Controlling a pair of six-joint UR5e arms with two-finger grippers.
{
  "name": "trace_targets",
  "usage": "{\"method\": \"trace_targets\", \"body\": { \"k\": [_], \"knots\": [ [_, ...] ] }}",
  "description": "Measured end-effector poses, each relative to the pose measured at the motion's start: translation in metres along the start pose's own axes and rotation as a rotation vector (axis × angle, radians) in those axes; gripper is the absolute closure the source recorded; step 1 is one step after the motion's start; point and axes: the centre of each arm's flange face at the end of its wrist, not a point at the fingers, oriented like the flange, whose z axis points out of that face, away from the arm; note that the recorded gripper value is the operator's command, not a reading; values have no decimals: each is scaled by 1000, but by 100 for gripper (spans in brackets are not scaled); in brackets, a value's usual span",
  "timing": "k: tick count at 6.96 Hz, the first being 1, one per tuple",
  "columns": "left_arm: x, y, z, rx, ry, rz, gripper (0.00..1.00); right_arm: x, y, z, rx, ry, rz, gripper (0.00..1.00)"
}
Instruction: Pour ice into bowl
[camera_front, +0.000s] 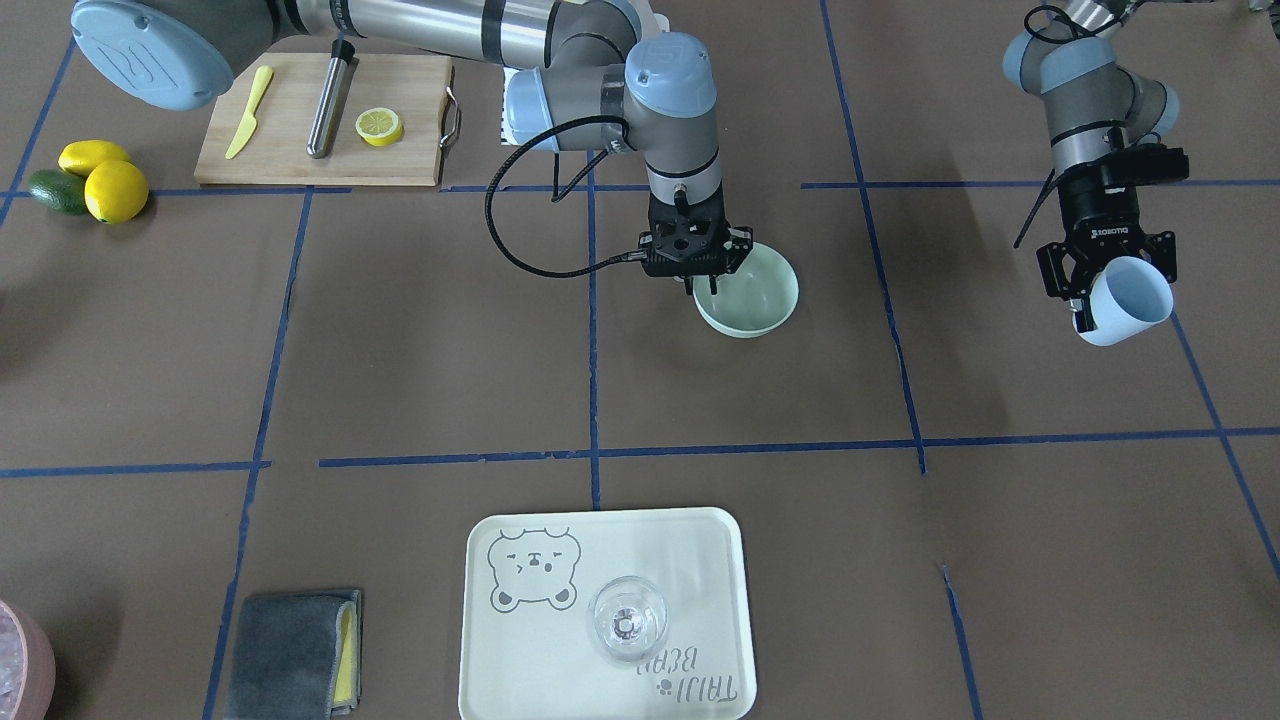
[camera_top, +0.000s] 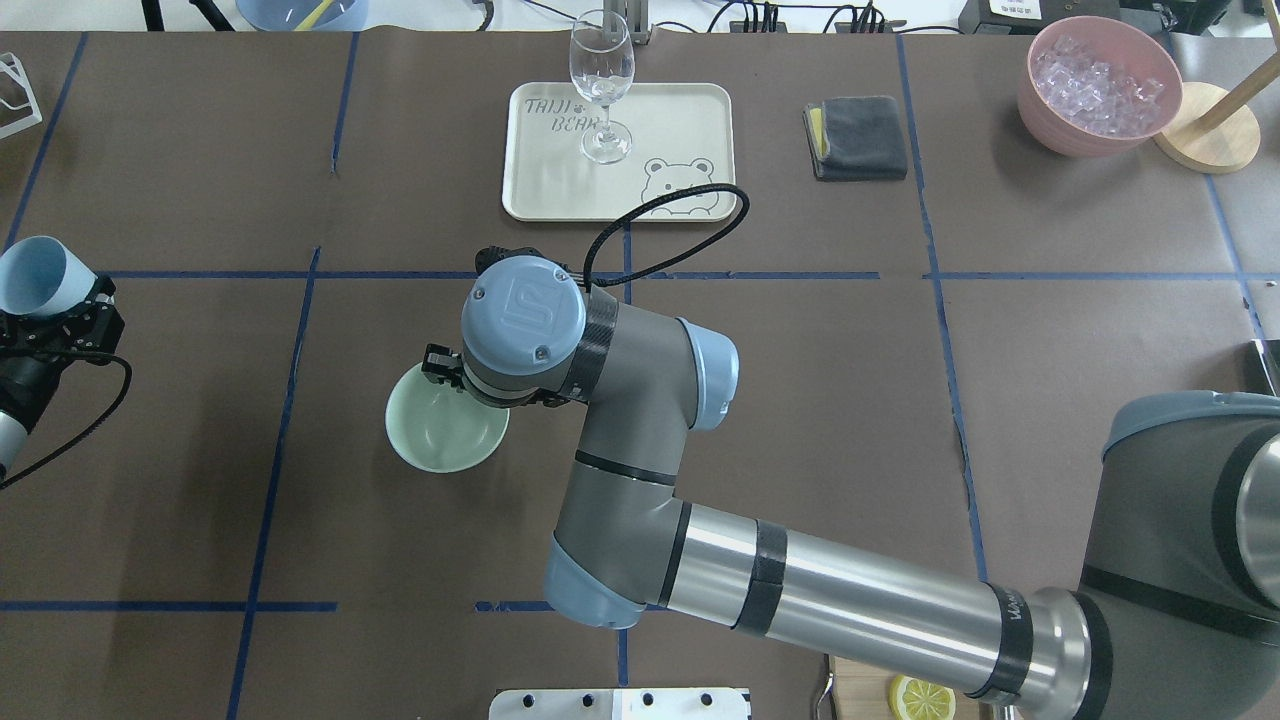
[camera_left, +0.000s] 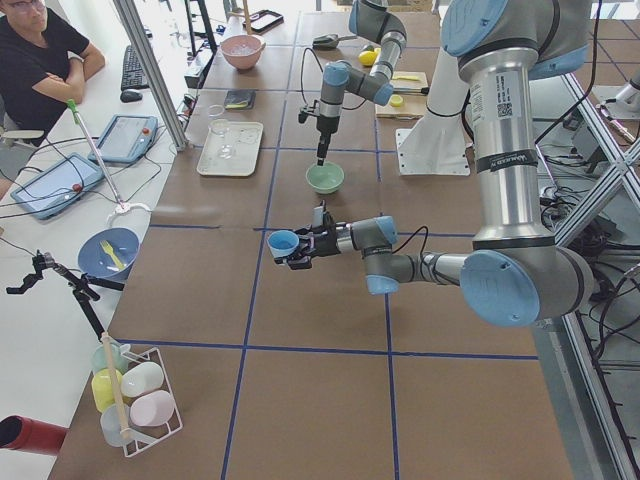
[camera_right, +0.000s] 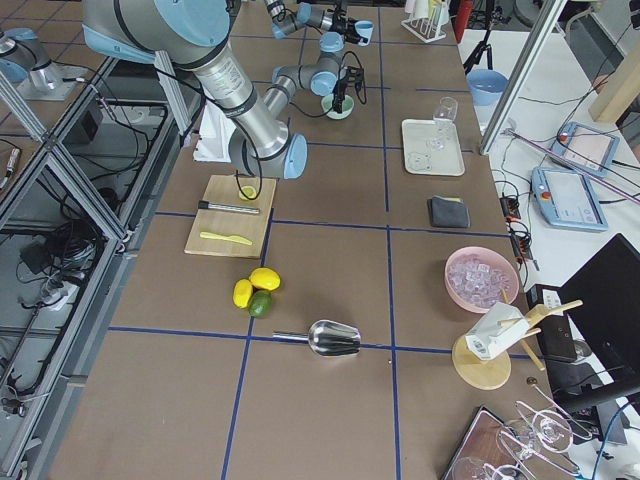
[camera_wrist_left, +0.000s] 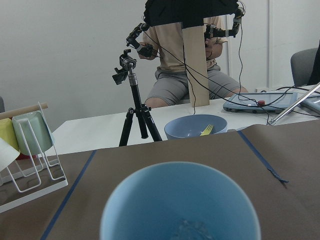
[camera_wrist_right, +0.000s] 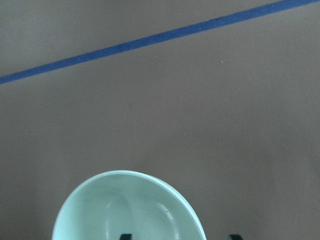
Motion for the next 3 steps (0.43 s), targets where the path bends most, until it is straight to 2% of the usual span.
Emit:
{"method": "trace_targets", "body": {
  "k": [3],
  "knots": [
    [60,-23,11,19,22,129,100,99,-27,-52,-11,-12,25,0]
  ]
}}
